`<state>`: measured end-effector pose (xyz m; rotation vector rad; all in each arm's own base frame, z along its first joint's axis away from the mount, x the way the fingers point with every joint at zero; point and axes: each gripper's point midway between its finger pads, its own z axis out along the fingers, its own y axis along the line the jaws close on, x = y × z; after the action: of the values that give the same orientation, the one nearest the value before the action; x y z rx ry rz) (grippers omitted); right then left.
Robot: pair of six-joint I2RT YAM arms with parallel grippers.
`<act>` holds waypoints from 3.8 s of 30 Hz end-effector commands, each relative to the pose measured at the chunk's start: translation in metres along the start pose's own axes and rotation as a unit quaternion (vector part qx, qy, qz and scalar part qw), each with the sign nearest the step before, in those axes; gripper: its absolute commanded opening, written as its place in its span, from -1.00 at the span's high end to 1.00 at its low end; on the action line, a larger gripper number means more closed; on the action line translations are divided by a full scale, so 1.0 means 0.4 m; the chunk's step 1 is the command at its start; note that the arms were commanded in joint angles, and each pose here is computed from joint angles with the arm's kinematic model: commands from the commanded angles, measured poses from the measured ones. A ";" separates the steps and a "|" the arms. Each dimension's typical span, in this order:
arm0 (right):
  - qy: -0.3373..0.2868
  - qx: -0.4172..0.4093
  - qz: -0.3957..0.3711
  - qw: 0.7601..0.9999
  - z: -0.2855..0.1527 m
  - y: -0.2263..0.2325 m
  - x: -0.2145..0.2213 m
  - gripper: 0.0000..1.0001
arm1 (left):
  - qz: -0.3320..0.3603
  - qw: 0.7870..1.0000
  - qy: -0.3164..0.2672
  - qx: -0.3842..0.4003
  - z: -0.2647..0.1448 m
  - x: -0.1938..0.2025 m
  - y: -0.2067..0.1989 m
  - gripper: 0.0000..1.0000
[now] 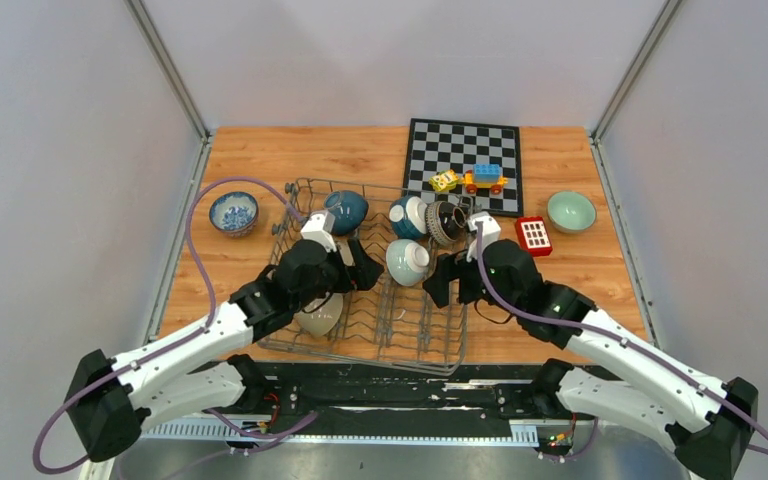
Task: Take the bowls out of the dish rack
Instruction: Pick up the bowl from the dish rack.
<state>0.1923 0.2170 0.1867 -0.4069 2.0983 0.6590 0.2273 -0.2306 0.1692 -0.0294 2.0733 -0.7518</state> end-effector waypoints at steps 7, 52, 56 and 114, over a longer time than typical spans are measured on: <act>-0.011 0.001 0.150 0.989 0.080 -0.036 -0.050 -0.42 | -0.077 0.992 0.055 0.082 0.088 0.019 -0.081 -0.74; 0.065 0.043 0.183 0.980 0.300 -0.114 -0.025 0.14 | -0.114 0.985 0.096 0.082 0.256 0.057 -0.038 -0.14; 0.068 0.044 0.185 0.979 0.298 -0.119 -0.016 0.16 | -0.110 0.986 0.093 0.089 0.255 0.050 -0.045 -0.12; 0.084 0.035 0.204 0.975 0.296 -0.125 0.019 0.30 | -0.126 0.967 0.085 0.203 0.246 0.029 -0.143 0.71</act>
<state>0.2939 0.2455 0.1164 0.0054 2.3632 0.7842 0.2792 -0.3159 0.1213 -0.0701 2.1814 -1.2594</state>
